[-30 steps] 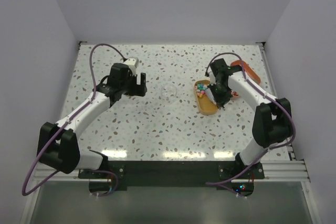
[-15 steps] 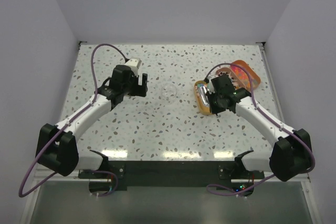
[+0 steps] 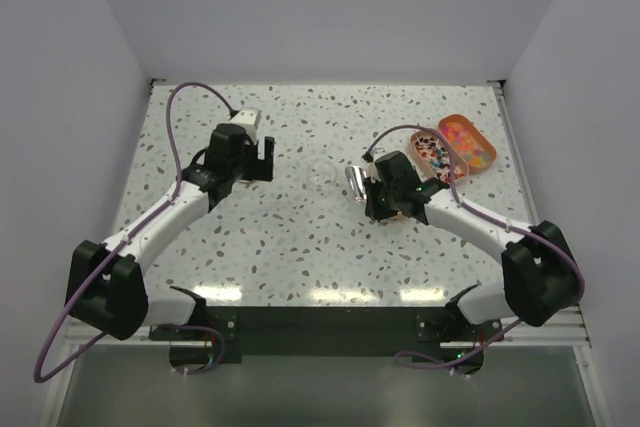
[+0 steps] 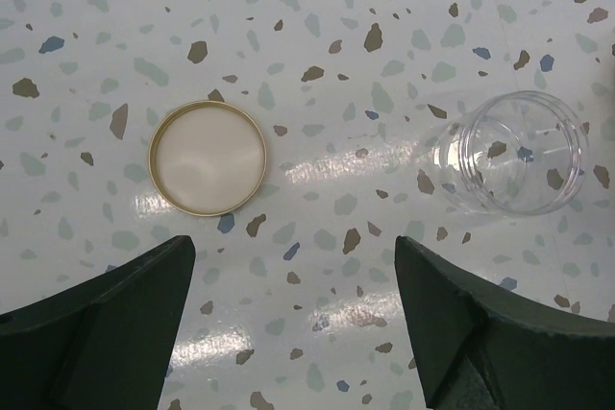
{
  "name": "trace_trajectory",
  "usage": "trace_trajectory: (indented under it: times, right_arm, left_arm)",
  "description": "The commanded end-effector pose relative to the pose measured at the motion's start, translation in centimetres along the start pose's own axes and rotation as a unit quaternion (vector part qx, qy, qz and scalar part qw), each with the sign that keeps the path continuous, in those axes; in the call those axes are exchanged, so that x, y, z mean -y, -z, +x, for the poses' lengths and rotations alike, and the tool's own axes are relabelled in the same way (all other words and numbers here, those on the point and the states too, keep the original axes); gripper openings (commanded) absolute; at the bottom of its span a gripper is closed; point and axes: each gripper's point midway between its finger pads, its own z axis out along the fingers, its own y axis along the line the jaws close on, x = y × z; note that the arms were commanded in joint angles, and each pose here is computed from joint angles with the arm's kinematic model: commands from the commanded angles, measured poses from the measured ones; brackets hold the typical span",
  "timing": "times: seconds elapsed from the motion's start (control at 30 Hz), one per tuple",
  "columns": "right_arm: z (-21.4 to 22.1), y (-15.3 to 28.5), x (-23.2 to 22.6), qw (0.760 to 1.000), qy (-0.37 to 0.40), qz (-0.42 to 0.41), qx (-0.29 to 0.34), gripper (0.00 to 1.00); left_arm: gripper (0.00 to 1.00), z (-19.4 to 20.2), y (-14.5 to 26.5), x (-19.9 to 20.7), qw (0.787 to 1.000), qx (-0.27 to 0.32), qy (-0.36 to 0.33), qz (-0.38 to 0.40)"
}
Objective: Pack the candies
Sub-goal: Place the spatula at the center of the board, then pick up the storage box at the center of the board.
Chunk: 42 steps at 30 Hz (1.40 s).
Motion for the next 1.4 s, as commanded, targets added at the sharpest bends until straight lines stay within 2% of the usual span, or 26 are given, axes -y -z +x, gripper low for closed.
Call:
trace_trajectory:
  times: [0.0, 0.2, 0.27, 0.3, 0.37, 0.4, 0.5, 0.57, 0.63, 0.73, 0.87, 0.97, 1.2, 1.3, 1.37]
  right_arm:
    - [-1.1, -2.2, 0.3, 0.996, -0.078, 0.018, 0.039, 0.00]
    - [2.1, -4.0, 0.3, 0.997, -0.072, 0.014, 0.001, 0.02]
    - [2.9, -4.3, 0.4, 0.997, -0.069, 0.017, -0.012, 0.10]
    - [3.1, -4.3, 0.4, 0.997, -0.067, 0.017, -0.015, 0.21]
    - [3.3, -4.0, 0.5, 0.998, -0.064, 0.020, -0.021, 0.32]
    - [3.2, -3.8, 0.0, 0.998, -0.062, 0.007, -0.022, 0.41]
    - [1.8, -2.3, -0.4, 0.999, -0.053, 0.000, -0.011, 0.51]
    - [0.6, -0.9, -0.6, 0.999, -0.046, 0.001, -0.006, 0.52]
    - [-0.5, 0.7, 1.0, 0.999, -0.030, 0.045, 0.003, 0.56]
    - [-3.1, 2.4, 3.5, 0.995, -0.029, 0.088, 0.030, 0.56]
    - [-4.7, 2.9, 9.2, 0.987, -0.081, 0.130, 0.047, 0.55]
    - [-4.9, 1.8, 11.5, 0.985, -0.105, 0.130, 0.042, 0.54]
    - [-4.4, -1.4, 14.6, 0.985, -0.102, 0.140, 0.016, 0.49]
    - [-4.0, -2.4, 15.5, 0.985, -0.091, 0.149, 0.007, 0.43]
    - [-3.8, -3.0, 16.2, 0.984, -0.085, 0.157, -0.003, 0.31]
  left_arm:
    - [0.89, -1.9, 0.6, -0.8, 0.999, 0.039, 0.016, -0.019]
    - [0.90, -2.2, 0.8, -1.1, 0.999, 0.045, 0.018, -0.026]
    - [0.90, -2.2, 0.7, -1.0, 0.999, 0.043, 0.019, -0.025]
    - [0.90, -2.2, 0.8, -1.0, 0.999, 0.045, 0.020, -0.023]
    - [0.89, -2.3, 0.8, -1.0, 0.998, 0.045, 0.021, -0.023]
    - [0.90, -2.3, 0.8, -1.1, 0.999, 0.045, 0.021, -0.023]
    - [0.90, -2.3, 0.8, -1.2, 0.998, 0.044, 0.020, -0.026]
    - [0.90, -2.5, 1.0, -1.2, 0.998, 0.048, 0.021, -0.027]
    - [0.90, -2.4, 0.9, -1.3, 0.998, 0.047, 0.021, -0.028]
    - [0.90, -2.4, 1.0, -1.3, 0.998, 0.048, 0.021, -0.027]
    - [0.90, -2.8, 1.3, -1.3, 0.998, 0.052, 0.020, -0.028]
    - [0.90, -2.7, 1.4, -1.5, 0.998, 0.053, 0.020, -0.030]
    - [0.90, -2.9, 1.6, -1.1, 0.998, 0.055, 0.019, -0.018]
    - [0.90, -3.1, 1.7, -1.1, 0.998, 0.057, 0.017, -0.019]
    - [0.90, -3.1, 1.8, -1.1, 0.998, 0.059, 0.016, -0.018]
